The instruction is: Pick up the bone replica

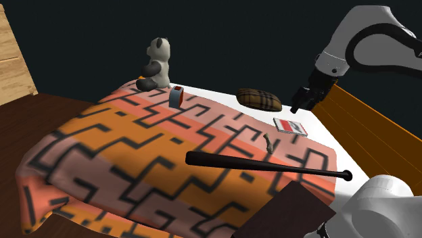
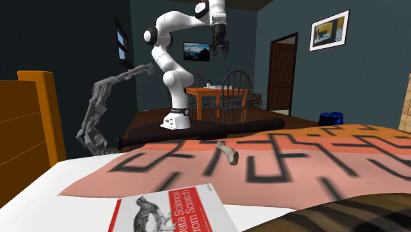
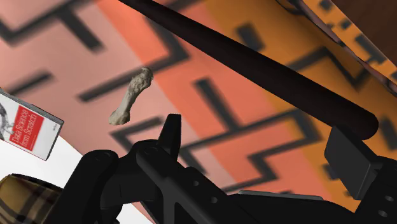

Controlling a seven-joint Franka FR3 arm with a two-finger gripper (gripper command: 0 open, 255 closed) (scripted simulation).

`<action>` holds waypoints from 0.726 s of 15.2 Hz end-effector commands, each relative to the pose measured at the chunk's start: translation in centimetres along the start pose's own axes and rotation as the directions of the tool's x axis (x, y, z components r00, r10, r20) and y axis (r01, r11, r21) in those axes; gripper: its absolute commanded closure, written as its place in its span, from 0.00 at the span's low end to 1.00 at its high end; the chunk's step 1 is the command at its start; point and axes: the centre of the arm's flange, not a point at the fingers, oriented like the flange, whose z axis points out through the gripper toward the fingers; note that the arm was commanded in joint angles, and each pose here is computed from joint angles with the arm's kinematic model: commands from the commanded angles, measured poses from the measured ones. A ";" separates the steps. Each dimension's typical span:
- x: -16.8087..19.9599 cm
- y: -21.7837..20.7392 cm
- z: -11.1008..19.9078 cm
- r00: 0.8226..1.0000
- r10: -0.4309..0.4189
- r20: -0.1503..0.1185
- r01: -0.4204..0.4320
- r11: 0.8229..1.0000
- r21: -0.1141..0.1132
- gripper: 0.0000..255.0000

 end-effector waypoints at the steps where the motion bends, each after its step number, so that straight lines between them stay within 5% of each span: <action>1: 0.0 0.0 0.0 1.000 0.000 0.000 0.000 1.000 0.000 0.00; 11: 6.4 6.1 10.3 0.994 0.110 0.025 -0.110 0.994 0.026 0.00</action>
